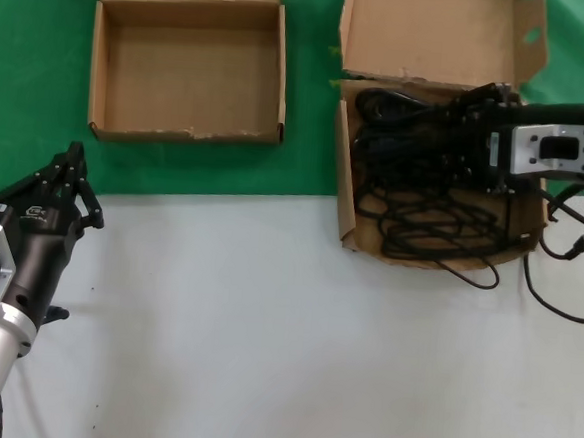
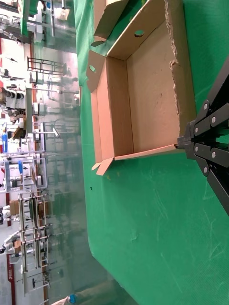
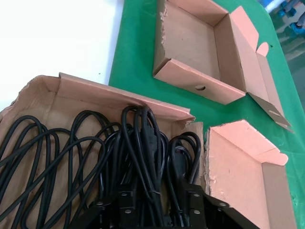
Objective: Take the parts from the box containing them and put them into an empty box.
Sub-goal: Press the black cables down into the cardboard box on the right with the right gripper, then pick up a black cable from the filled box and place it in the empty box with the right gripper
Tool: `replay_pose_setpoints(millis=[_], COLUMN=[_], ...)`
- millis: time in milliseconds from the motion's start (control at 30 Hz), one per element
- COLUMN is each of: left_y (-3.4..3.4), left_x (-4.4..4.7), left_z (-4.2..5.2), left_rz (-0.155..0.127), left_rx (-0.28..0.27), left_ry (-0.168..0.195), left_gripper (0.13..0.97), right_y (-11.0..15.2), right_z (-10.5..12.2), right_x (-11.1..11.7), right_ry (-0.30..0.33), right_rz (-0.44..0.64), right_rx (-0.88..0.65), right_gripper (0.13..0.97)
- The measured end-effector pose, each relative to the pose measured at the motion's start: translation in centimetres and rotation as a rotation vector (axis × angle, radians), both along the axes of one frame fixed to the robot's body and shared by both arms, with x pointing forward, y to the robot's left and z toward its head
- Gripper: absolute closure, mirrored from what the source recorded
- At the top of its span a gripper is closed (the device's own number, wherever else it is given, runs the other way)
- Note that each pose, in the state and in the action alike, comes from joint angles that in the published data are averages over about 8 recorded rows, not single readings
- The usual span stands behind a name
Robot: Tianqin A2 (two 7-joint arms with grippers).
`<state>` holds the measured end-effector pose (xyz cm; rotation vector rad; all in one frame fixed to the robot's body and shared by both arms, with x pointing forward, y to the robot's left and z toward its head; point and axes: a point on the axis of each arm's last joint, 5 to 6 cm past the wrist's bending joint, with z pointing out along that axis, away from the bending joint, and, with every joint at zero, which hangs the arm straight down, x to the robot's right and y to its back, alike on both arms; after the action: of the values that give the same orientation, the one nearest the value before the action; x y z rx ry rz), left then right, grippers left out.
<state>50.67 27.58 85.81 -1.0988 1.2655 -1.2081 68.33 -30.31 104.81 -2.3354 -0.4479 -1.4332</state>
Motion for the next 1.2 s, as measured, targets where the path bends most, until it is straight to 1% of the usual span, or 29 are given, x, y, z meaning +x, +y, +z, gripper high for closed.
replay_pose_setpoints(millis=[200,233,500,700,900,1100,1200], left_y=[0.0,0.0,0.0,0.0,0.0,0.0,0.0], left_x=[0.0,0.0,0.0,0.0,0.0,0.0,0.0], left_z=[0.0,0.0,0.0,0.0,0.0,0.0,0.0], left_rz=[0.0,0.0,0.0,0.0,0.0,0.0,0.0], left_rx=[0.0,0.0,0.0,0.0,0.0,0.0,0.0], left_ry=[0.0,0.0,0.0,0.0,0.0,0.0,0.0], left_gripper=[0.952,0.952,0.952,0.952,0.952,0.952,0.952], right_y=[-0.2,-0.2,-0.1,-0.3,-0.2,1.4,2.9], right_z=[0.3,0.3,0.2,1.3,4.2,7.4,8.4], right_x=[-0.2,-0.3,-0.6,-1.3,-3.2,-5.7,-6.2], right_ry=[0.0,-0.001,-0.006,-0.022,-0.046,-0.067,-0.081], right_rz=[-0.002,-0.002,0.002,0.001,0.011,0.065,0.101], right_rx=[0.006,0.007,0.004,0.018,0.073,0.145,0.171], right_gripper=[0.763,0.763,0.881,0.89,0.896,0.898,0.898])
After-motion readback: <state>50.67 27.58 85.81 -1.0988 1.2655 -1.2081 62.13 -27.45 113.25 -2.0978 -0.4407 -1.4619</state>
